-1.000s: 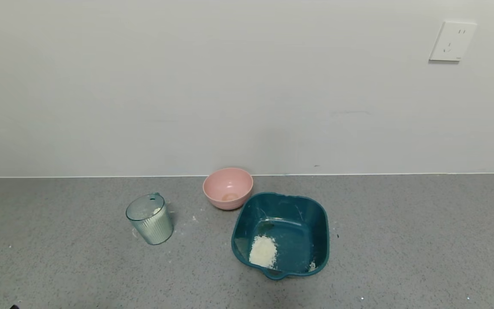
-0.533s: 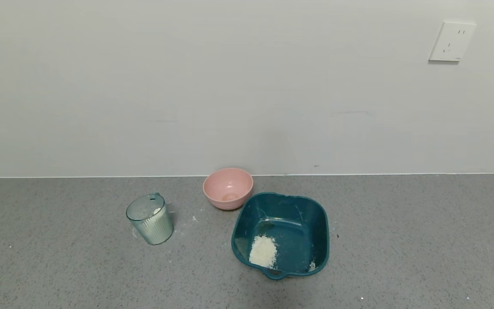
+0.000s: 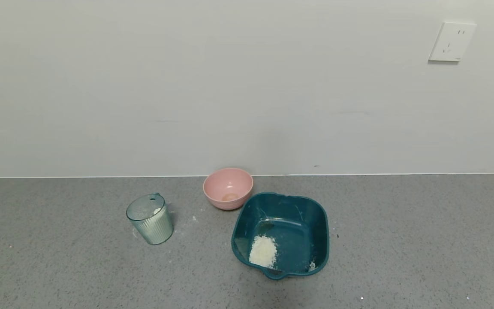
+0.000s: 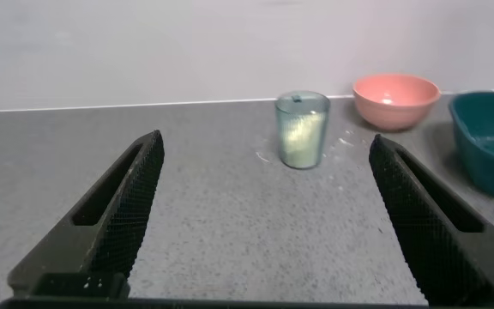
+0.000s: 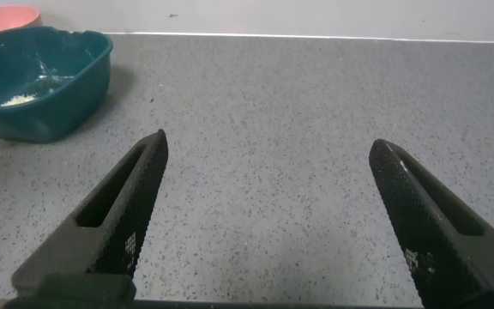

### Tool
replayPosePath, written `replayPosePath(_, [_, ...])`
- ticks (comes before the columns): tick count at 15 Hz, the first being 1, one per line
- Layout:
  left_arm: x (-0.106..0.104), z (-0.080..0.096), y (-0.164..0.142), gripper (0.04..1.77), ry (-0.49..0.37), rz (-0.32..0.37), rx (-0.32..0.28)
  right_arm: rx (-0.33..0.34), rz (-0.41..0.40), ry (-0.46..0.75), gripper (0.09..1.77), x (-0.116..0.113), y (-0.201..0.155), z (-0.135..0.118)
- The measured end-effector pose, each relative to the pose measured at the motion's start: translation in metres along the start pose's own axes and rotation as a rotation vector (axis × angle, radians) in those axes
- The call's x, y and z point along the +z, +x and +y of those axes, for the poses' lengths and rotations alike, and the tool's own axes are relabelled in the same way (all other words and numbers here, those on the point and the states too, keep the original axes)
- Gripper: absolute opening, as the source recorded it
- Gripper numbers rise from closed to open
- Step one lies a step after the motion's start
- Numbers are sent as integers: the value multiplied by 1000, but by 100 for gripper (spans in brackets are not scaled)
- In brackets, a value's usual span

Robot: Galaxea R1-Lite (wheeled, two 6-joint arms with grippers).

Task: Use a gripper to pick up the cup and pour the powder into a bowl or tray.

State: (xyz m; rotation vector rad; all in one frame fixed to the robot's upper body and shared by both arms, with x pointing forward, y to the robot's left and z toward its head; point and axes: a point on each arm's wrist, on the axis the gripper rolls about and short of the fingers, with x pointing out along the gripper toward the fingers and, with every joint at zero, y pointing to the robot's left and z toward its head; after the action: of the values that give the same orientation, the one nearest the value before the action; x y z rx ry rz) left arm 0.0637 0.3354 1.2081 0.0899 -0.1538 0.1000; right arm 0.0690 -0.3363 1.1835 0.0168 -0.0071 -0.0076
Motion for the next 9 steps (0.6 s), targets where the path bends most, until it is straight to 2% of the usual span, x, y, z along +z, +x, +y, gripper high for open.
replayPosePath(3, [-13,-3,2,172,-9,39,-63,0,0,0,171,0,0,0])
replayPosePath(9, [-27,-5,1,172,-13,164,-124,0,0,0,171,0,0,0])
